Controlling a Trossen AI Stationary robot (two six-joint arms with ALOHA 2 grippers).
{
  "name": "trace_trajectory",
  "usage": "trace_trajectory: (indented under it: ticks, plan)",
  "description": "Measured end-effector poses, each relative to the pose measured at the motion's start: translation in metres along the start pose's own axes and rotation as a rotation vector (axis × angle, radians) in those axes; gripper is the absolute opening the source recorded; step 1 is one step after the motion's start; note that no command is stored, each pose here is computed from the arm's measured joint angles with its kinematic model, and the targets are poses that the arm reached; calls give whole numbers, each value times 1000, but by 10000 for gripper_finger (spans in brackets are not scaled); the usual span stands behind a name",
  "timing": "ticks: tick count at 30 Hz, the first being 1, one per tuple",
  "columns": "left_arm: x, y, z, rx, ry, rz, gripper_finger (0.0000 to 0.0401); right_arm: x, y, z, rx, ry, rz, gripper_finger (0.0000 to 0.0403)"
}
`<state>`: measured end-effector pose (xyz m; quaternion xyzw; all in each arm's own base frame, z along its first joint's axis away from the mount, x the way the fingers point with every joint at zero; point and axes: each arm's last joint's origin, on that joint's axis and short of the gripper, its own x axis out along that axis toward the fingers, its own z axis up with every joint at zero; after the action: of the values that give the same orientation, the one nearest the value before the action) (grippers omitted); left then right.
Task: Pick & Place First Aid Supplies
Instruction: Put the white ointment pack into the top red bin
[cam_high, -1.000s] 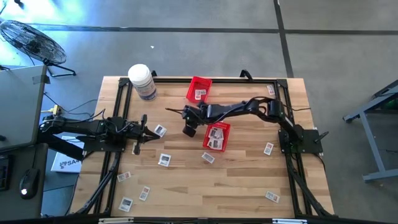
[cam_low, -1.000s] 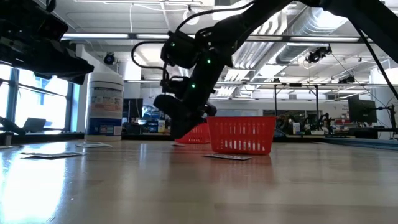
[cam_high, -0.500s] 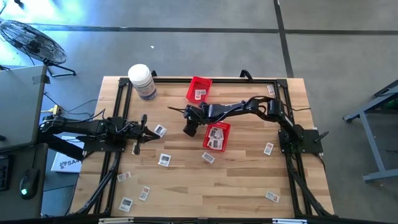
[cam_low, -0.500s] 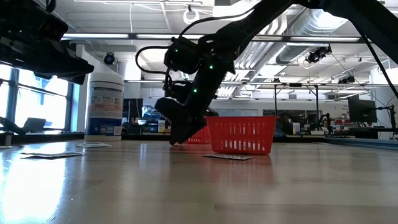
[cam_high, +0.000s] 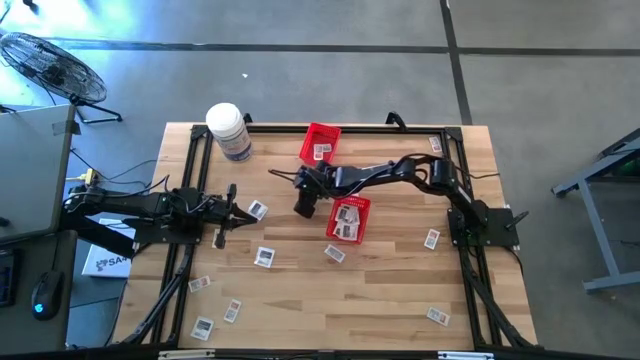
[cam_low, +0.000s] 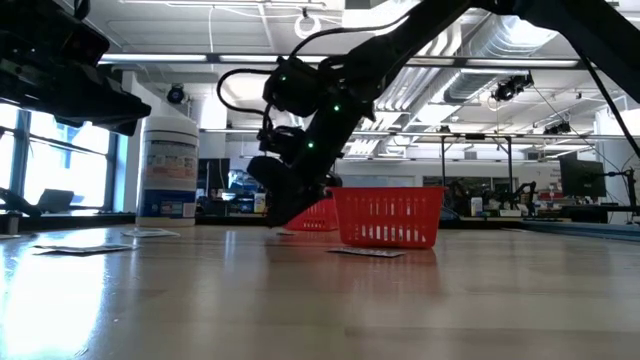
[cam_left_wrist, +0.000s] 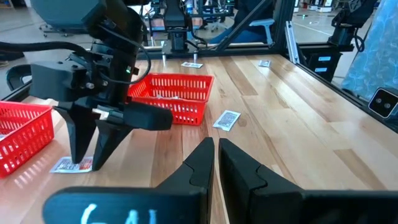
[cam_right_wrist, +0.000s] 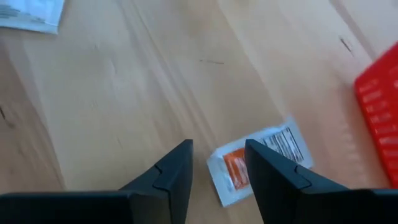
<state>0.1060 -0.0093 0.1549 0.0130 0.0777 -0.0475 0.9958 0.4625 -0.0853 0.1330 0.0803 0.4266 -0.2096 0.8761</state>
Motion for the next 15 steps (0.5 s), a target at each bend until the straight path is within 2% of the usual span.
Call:
trace_trajectory:
  ticks: [15]
  plan:
    - [0, 0, 0, 0, 0, 0, 21, 8, -7, -7, 9, 55, -14, 134]
